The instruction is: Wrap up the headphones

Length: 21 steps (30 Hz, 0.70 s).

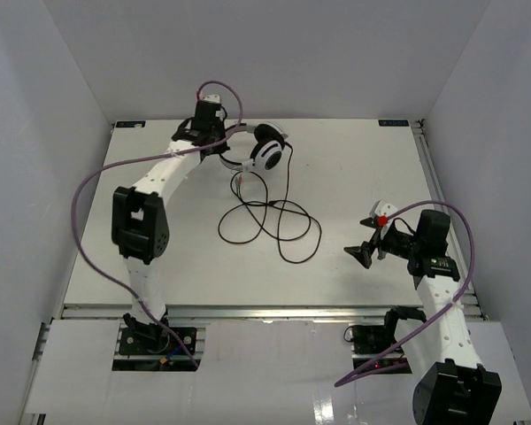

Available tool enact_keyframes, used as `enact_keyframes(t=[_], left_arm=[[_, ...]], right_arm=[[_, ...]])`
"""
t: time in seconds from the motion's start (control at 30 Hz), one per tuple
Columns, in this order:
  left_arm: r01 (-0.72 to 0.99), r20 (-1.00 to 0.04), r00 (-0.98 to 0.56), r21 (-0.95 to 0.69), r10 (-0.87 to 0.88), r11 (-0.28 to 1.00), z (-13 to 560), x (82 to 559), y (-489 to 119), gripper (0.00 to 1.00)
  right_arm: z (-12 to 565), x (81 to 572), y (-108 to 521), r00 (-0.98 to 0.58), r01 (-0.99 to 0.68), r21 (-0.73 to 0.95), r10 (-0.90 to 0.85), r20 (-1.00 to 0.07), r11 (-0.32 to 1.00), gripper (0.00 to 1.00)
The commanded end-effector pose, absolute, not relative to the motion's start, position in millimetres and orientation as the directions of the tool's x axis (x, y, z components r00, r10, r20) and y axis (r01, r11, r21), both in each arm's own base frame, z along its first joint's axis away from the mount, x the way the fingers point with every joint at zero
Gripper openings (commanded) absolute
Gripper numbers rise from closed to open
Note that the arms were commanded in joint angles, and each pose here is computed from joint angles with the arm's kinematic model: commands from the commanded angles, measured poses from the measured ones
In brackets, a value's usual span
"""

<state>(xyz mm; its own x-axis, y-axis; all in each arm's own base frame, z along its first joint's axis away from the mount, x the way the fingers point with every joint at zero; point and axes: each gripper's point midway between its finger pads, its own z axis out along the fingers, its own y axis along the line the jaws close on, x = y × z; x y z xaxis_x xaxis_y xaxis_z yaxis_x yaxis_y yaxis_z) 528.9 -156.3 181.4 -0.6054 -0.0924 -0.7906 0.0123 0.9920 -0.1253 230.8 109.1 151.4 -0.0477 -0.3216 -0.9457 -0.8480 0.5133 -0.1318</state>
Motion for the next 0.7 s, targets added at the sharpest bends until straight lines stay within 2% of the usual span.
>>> enact_keyframes(t=[0.0,0.1,0.17,0.3,0.37,0.5,0.67], left_arm=[[0.079,-0.894,-0.375,-0.295,-0.246,0.952,324.2,452.5,-143.6,0.0],[0.08,-0.853,-0.405,-0.391,-0.329,0.917,313.0,415.0,-142.7,0.0],[0.082,-0.829,-0.371,-0.479,-0.419,0.874,332.5,391.4,-140.0,0.0],[0.099,-0.794,-0.359,-0.555,-0.491,0.826,348.6,362.9,-138.7,0.0],[0.108,-0.787,-0.35,-0.573,-0.508,0.812,358.0,354.4,-137.9,0.0],[0.11,-0.785,-0.331,-0.583,-0.524,0.805,375.9,342.5,-132.9,0.0],[0.127,-0.771,-0.318,-0.611,-0.552,0.781,393.7,334.8,-133.5,0.0]], right_arm=[[217.9,266.6,125.1,-0.099,-0.792,-0.053,-0.212,-0.972,0.608,0.95],[225.8,262.4,168.3,-0.115,-0.859,-0.006,-0.205,-0.972,0.512,0.92],[240.3,253.9,190.2,-0.092,-0.908,0.016,-0.163,-0.982,0.419,0.9],[248.1,215.4,224.6,-0.032,-0.999,0.034,-0.172,-0.984,-0.006,0.9],[264.9,210.4,241.9,0.021,-0.995,0.0,-0.207,-0.978,-0.101,0.9],[264.2,202.0,262.6,0.059,-0.982,-0.027,-0.164,-0.985,-0.187,0.9],[254.5,184.1,285.3,0.096,-0.976,-0.059,-0.168,-0.981,-0.211,0.9]])
